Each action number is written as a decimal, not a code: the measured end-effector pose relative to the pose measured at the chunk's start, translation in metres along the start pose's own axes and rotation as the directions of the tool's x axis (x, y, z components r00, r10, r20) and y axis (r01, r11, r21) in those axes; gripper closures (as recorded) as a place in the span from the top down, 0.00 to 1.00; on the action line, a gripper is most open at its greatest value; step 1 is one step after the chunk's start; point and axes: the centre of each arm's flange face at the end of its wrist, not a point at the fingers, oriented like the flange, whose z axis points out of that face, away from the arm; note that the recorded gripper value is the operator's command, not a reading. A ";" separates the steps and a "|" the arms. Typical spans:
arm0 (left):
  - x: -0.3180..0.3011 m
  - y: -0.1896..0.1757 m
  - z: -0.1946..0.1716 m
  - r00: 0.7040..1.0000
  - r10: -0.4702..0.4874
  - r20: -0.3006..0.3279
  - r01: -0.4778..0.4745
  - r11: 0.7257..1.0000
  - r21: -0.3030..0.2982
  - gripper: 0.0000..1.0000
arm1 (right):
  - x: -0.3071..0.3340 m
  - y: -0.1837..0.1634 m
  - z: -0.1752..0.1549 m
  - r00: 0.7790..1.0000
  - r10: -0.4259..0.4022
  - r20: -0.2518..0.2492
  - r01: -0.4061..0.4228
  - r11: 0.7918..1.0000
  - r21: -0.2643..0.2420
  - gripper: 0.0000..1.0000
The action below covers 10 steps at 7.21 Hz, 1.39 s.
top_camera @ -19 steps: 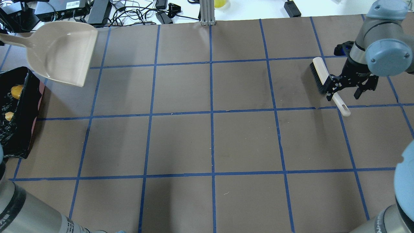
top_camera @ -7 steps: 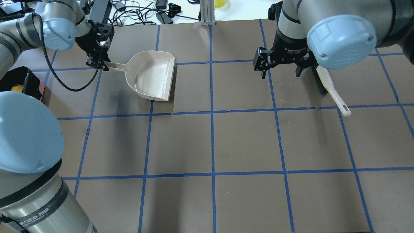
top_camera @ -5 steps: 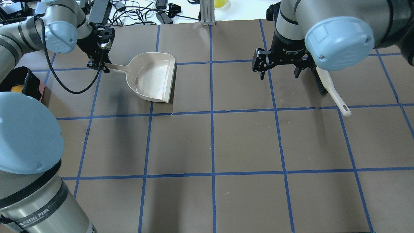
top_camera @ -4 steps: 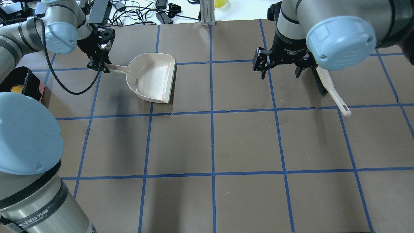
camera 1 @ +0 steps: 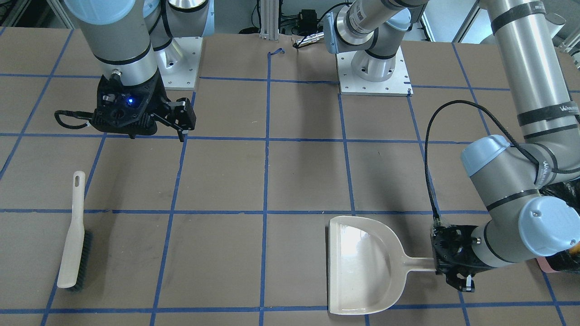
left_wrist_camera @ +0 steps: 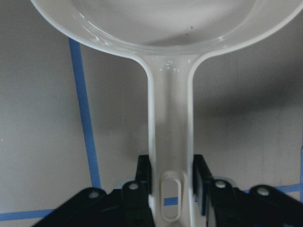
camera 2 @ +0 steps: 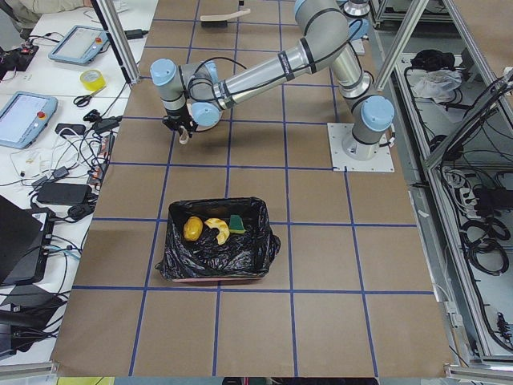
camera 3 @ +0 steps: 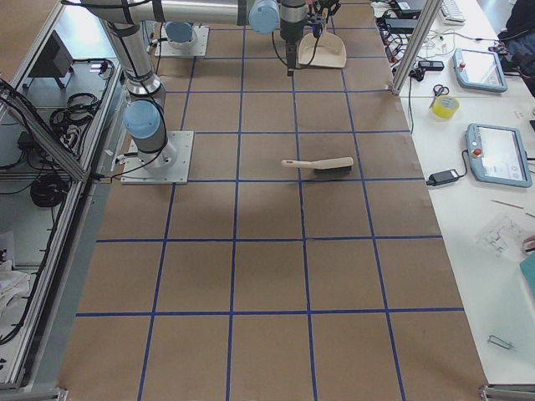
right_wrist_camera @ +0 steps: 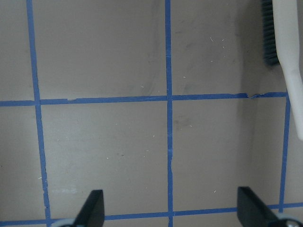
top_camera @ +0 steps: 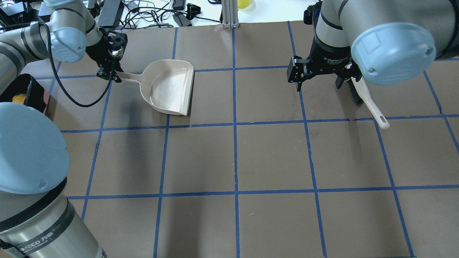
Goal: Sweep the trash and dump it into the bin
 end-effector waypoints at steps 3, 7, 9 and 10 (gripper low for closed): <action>0.014 -0.017 -0.043 0.999 -0.041 -0.007 0.041 0.999 -0.018 0.44 | 0.002 0.016 0.005 0.998 -0.059 -0.001 0.059 0.998 -0.005 0.98; 0.075 -0.111 -0.148 0.934 -0.356 -0.016 0.355 0.934 -0.024 0.66 | 0.012 0.019 0.010 0.998 -0.055 -0.004 0.055 0.998 -0.011 0.98; 0.120 -0.129 -0.196 0.850 -0.526 -0.022 0.525 0.850 -0.032 0.79 | 0.023 0.020 0.013 0.999 -0.049 -0.004 0.049 0.999 -0.019 0.98; 0.141 -0.133 -0.210 0.780 -0.625 -0.022 0.624 0.780 -0.037 0.80 | 0.025 0.021 0.014 0.999 -0.047 -0.004 0.047 0.999 -0.020 0.98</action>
